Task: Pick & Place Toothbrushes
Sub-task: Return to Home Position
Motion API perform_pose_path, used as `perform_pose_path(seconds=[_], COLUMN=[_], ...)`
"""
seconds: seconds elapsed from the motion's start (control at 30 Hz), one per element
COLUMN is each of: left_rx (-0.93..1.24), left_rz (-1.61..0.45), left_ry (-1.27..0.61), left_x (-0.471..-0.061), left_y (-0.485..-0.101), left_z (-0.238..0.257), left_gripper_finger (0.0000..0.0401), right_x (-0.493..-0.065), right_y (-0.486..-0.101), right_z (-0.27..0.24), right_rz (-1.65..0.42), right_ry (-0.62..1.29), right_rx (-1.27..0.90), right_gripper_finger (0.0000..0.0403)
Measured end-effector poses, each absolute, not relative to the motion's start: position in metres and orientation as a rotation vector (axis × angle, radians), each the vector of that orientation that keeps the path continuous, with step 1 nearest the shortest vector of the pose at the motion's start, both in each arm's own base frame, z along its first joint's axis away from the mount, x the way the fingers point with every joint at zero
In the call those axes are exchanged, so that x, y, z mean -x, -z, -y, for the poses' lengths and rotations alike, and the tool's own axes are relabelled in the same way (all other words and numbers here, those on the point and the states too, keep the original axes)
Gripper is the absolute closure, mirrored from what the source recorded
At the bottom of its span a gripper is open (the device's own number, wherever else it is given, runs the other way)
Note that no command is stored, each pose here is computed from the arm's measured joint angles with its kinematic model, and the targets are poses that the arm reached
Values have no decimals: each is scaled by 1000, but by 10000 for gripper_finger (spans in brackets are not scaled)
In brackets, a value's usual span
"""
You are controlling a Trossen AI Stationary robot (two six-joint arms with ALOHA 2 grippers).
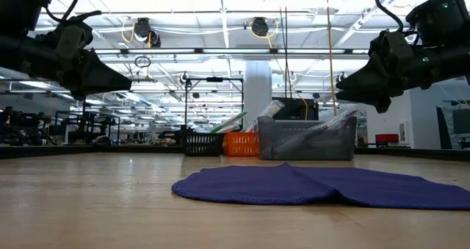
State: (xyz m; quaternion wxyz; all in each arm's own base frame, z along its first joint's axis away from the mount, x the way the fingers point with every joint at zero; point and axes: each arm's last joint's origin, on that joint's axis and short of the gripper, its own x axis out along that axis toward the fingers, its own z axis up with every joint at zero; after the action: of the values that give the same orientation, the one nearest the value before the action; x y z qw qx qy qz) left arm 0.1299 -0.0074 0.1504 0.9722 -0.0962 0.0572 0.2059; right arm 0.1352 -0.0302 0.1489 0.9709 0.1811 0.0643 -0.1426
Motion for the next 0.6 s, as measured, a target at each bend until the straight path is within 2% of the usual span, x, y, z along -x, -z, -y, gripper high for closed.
perform_pose_path(seconds=[0.13,0.6], left_rx=[194,194], left_rz=[-116,-116], left_ry=[-416,-416], left_x=[-130,-130], left_y=[-150,-150], left_z=[7,7], left_gripper_finger=[325,325], right_x=[-134,-108], right_y=[-150,-178], right_z=[30,24], right_rz=[-124,116], right_ry=[287,243], right_rx=[-365,-256], right_gripper_finger=[238,238])
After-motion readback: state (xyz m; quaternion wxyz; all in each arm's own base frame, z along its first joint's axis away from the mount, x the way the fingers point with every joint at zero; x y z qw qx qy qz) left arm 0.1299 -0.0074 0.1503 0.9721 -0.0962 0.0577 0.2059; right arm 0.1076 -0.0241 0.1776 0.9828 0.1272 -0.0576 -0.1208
